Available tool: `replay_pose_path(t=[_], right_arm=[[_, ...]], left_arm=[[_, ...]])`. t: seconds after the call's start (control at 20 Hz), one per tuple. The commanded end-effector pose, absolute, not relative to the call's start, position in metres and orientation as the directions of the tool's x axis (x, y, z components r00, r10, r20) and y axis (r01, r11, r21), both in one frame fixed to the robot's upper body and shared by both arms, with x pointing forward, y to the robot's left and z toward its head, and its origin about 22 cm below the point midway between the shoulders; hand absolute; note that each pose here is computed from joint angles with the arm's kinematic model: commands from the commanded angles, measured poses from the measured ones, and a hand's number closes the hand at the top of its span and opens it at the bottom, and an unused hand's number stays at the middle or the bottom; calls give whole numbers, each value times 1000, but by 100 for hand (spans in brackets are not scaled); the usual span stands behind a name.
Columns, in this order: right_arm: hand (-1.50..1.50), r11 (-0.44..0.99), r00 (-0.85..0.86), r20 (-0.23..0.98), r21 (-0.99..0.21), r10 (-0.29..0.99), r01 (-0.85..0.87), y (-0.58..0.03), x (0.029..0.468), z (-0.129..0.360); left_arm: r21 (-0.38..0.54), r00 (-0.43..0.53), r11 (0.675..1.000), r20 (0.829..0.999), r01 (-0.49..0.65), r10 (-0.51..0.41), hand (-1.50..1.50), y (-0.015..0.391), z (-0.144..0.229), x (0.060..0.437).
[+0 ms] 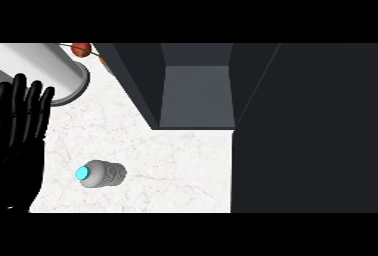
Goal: Pick up the bottled water, place it into the cabinet and close the cabinet
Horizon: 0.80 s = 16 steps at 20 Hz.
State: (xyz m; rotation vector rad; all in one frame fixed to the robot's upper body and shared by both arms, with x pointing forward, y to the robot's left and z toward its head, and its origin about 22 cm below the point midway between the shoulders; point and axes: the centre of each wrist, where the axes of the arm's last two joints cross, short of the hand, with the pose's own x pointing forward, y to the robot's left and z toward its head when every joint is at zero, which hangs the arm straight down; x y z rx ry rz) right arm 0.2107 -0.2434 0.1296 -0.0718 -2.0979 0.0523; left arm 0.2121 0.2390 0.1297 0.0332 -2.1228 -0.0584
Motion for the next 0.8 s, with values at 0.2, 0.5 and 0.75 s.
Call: replay_pose_path(t=[0.2, 0.5, 0.75], right_arm=[[-150, 996, -497, 866, -89, 63, -29, -251, 186, 126], [-150, 959, -398, 913, -28, -91, -282, -222, 167, 130], [-150, 952, -420, 901, -33, -104, -305, -206, 139, 157]], left_arm=[[8, -454, 846, 841, -533, -294, -150, 251, 118, 183], [-232, -398, 665, 911, -710, -107, -150, 235, 118, 155], [-294, -426, 629, 903, -719, -65, -150, 206, 146, 108]])
